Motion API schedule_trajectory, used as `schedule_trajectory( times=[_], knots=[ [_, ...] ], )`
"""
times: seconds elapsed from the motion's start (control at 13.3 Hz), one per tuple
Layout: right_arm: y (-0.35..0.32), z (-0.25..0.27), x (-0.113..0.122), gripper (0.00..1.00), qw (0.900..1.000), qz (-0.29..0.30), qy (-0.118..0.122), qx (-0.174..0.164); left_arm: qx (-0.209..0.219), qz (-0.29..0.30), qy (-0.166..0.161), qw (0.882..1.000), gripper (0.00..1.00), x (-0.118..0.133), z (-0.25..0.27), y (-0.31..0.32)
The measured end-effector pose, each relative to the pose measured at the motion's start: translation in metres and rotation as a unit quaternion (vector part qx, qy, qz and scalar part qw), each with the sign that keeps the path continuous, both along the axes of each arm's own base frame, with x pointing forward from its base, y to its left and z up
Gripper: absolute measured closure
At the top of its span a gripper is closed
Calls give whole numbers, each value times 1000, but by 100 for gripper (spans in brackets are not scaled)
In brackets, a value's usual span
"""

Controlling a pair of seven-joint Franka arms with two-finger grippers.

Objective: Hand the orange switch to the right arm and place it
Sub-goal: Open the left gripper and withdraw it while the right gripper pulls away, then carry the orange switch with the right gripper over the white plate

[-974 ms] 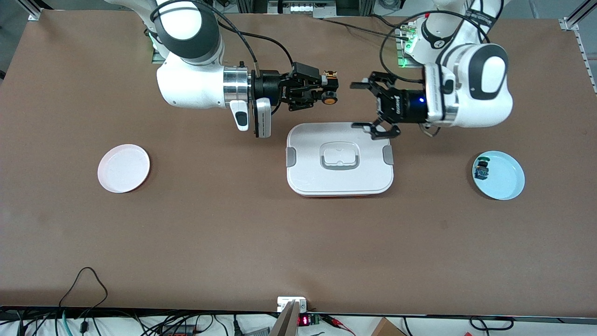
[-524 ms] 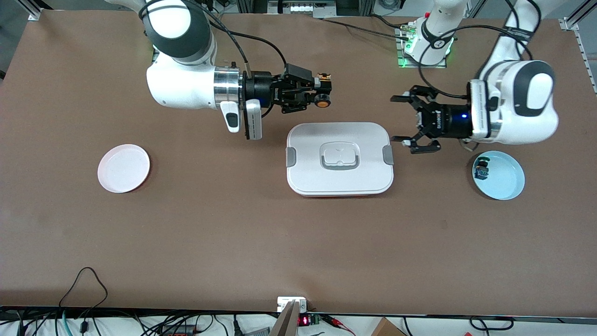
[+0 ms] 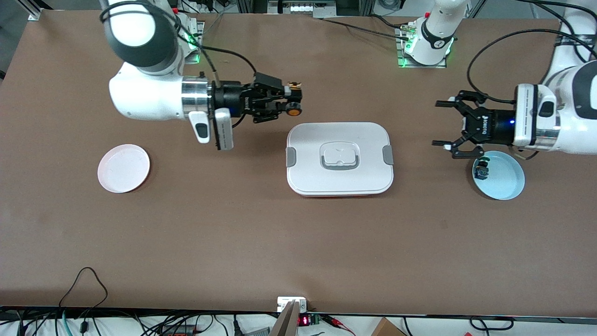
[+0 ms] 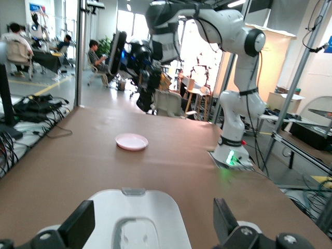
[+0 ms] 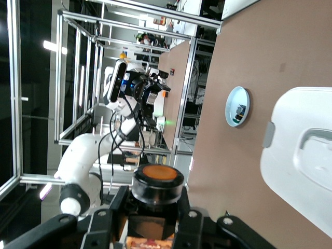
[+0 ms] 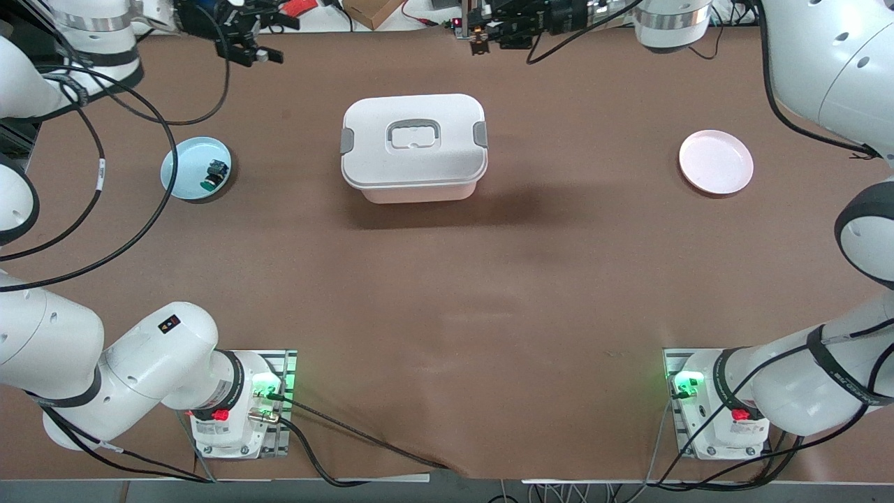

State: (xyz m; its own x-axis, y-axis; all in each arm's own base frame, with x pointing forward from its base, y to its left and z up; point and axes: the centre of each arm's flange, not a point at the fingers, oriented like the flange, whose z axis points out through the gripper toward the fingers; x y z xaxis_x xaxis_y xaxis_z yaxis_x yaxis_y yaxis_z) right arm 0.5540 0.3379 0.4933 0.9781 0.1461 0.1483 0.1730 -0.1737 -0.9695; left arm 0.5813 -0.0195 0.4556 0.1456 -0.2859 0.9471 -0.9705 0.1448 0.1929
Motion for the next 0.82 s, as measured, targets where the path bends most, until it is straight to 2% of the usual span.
schedule_trajectory(
  times=[0.07,0.3,0.45,0.52,0.6,0.82],
  knots=[
    [-17,-2,6,59,1000,9,-1,-3,21,-1,9,1000,0,-2,-6,16],
    [-70,-11,17,59,999,44,1,-30,134,-1,31,990,0,-10,-24,63],
    [-103,-14,20,59,996,66,-1,-60,205,17,60,977,0,-14,-25,85],
    [-119,-15,20,59,994,76,-4,-81,251,45,67,965,0,-13,-18,96],
    [-132,-15,19,59,991,86,-8,-103,291,69,61,952,0,-10,-6,101],
    [-169,-20,12,59,975,127,-13,-181,381,107,6,918,0,-2,29,94]
  ],
)
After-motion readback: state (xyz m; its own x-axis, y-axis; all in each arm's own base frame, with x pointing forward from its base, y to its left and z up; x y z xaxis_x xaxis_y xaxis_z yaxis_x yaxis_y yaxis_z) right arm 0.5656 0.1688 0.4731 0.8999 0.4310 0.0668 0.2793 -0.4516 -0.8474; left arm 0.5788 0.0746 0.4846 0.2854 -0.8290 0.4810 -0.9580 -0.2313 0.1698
